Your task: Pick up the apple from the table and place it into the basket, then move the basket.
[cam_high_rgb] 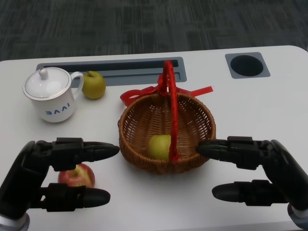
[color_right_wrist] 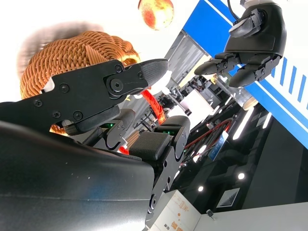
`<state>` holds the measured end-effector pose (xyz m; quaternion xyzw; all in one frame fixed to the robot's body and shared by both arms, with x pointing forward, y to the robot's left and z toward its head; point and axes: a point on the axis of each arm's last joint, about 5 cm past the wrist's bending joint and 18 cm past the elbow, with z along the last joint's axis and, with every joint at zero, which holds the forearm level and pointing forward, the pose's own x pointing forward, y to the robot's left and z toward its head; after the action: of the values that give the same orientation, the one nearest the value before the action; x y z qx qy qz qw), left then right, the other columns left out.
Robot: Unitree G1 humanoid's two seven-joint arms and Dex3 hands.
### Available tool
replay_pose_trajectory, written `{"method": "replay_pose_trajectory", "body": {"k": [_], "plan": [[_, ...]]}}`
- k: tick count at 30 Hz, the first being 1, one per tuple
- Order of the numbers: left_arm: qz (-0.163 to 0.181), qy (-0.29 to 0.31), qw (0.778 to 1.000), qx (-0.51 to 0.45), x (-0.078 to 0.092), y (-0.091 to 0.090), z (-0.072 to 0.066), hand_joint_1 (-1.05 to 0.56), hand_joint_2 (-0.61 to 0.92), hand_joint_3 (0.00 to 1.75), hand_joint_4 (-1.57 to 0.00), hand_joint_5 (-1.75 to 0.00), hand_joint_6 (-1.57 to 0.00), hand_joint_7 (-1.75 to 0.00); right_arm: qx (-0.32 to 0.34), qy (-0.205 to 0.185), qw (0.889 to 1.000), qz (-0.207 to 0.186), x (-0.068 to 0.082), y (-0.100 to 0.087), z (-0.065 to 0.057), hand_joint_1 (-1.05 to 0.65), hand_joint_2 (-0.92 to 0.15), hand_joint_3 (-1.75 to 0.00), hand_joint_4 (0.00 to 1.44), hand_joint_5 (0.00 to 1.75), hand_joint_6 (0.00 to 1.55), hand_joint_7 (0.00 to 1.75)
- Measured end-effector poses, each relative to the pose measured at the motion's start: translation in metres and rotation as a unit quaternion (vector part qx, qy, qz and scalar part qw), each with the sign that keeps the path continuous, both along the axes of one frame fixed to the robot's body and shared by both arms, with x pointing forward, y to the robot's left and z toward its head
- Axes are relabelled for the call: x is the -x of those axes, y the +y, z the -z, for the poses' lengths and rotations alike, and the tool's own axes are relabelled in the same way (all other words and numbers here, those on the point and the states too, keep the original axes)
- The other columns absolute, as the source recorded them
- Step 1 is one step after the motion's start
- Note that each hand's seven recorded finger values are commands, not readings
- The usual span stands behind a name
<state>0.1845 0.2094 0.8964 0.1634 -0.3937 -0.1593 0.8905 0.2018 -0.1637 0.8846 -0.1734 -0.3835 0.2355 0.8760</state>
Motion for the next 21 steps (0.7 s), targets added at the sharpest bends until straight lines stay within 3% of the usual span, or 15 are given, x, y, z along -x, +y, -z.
{"method": "replay_pose_trajectory", "body": {"k": [6,9,12,14,21], "plan": [[-0.002,0.000,1.000,-0.009,0.000,0.001,0.000,-0.56,0.70,0.00,-0.95,0.00,-0.89,0.00,0.000,0.003,1.000,0.001,0.000,0.000,0.000,-0.52,-0.89,0.00,0.76,0.00,0.69,0.00],[-0.015,0.002,0.999,-0.048,0.000,0.004,-0.001,-0.69,0.70,0.00,-0.75,0.00,-0.72,0.00,-0.001,0.003,1.000,0.002,0.000,0.000,0.000,-0.52,-0.90,0.00,0.76,0.00,0.69,0.00],[-0.046,0.017,0.991,-0.125,0.000,0.012,-0.001,-0.82,0.70,0.00,-0.43,0.00,-0.47,0.00,-0.002,0.003,1.000,0.003,0.000,0.000,0.000,-0.52,-0.90,0.00,0.76,0.00,0.69,0.00],[-0.070,0.033,0.982,-0.175,-0.001,0.018,0.001,-0.85,0.70,0.00,-0.34,0.00,-0.38,0.00,-0.002,0.003,1.000,0.003,0.000,0.000,0.000,-0.52,-0.90,0.00,0.76,0.00,0.69,0.00],[-0.132,0.084,0.956,-0.246,-0.012,0.033,0.015,-0.87,0.68,0.00,-0.36,-0.03,-0.37,-0.01,-0.002,0.001,1.000,0.003,0.000,0.000,0.000,-0.52,-0.90,0.00,0.76,0.00,0.69,0.00]]}}
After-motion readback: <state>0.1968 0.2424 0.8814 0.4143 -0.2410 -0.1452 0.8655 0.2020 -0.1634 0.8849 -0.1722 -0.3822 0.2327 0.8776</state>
